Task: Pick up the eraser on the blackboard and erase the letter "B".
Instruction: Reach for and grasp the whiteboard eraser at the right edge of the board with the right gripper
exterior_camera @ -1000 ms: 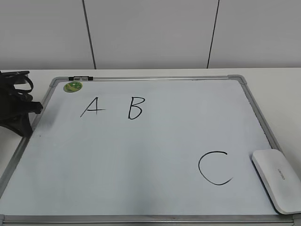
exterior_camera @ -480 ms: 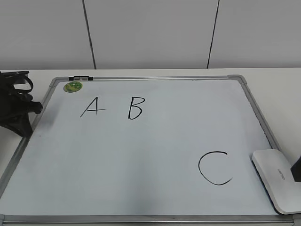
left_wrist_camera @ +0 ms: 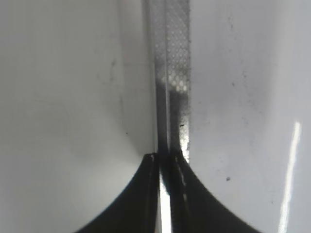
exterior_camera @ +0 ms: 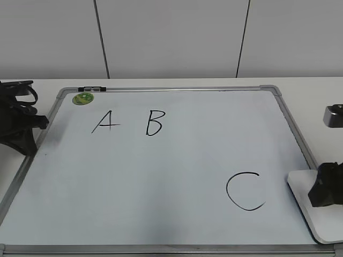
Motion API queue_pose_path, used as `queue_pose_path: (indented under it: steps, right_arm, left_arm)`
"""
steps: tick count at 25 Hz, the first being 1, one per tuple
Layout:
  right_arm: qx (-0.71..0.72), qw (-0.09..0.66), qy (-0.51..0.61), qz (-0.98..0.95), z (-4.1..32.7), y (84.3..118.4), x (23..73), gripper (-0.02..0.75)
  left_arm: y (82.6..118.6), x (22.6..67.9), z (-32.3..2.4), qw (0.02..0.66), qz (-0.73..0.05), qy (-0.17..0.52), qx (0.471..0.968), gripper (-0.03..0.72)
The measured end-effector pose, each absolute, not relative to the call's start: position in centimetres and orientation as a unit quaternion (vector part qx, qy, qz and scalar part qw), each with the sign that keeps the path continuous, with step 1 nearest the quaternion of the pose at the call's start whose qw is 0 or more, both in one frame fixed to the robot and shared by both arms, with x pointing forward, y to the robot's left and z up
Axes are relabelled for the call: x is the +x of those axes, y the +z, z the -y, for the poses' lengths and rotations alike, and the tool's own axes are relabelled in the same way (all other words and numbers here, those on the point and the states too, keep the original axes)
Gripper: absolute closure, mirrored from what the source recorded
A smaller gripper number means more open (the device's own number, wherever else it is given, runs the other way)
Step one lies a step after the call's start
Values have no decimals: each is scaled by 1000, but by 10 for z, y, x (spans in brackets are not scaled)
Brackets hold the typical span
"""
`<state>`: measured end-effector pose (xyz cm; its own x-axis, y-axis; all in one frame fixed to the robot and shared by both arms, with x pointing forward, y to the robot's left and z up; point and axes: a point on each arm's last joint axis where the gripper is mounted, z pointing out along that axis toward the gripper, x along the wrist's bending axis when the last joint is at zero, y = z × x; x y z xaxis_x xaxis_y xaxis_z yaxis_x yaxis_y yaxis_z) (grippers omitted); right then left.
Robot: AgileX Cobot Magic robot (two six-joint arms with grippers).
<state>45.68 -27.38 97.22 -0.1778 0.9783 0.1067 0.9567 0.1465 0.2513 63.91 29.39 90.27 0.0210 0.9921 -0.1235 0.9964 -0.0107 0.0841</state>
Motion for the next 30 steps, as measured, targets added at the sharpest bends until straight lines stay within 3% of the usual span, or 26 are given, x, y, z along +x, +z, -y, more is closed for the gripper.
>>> queue_pose_path:
  steps: [30]
  right_arm:
    - [649,5,93,-755,272,927,493,90]
  left_arm:
    - [903,639,-294,74,-700,-15,710,678]
